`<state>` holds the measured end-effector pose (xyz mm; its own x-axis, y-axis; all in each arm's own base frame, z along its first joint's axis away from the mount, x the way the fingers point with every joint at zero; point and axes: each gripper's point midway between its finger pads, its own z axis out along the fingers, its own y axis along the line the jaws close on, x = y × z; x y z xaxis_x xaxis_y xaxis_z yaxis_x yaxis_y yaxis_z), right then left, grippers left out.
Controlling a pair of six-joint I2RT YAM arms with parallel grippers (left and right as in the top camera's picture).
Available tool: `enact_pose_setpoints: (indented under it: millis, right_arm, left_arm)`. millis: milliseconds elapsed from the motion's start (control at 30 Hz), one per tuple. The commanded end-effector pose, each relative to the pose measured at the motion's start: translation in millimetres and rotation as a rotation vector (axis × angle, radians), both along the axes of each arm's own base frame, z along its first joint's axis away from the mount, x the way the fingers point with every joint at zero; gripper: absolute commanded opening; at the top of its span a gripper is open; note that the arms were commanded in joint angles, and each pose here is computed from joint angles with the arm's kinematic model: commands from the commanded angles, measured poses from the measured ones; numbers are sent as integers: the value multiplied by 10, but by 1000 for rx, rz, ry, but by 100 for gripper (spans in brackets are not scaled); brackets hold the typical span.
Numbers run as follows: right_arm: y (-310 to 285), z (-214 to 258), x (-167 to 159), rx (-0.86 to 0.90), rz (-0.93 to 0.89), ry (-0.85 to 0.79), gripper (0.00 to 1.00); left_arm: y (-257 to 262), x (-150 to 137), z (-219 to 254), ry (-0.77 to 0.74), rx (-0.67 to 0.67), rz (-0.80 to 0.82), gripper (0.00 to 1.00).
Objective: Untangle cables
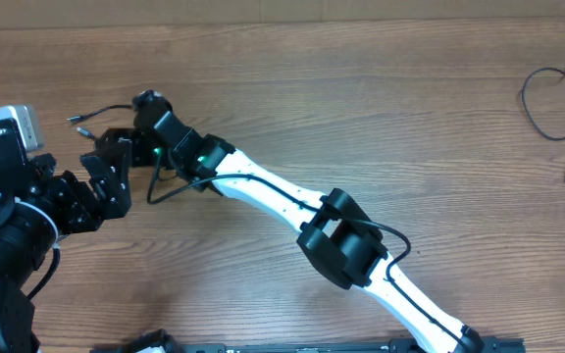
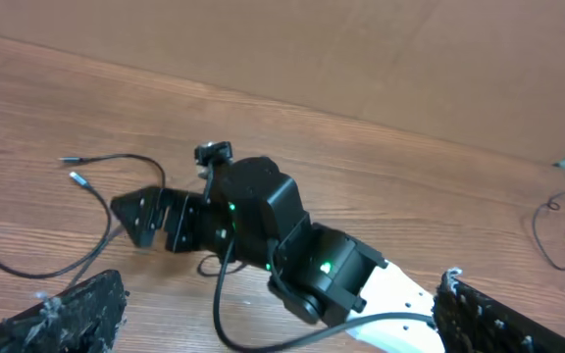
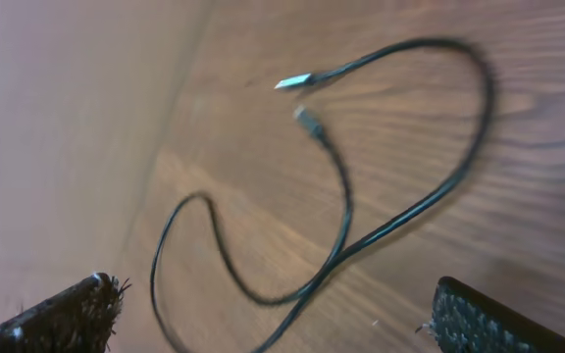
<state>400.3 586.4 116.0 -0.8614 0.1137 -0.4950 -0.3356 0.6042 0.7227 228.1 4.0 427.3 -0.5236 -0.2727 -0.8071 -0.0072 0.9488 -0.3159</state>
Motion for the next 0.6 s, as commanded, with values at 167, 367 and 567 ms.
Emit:
enact_pose_setpoints:
  millis: [167,367,567]
  right_arm:
    - [48,-234,111,79,-178,125,100]
    - [121,-586,-23,78,-136,224,100]
    - [221,-751,-146,88,-112,253,85]
  left_arm:
    - [-226,-39,117,-40,-74,-108,100]
    - [-240,-41,120,-41,-79,-116,100]
    - [-240,-41,120,-41,-79,-116,100]
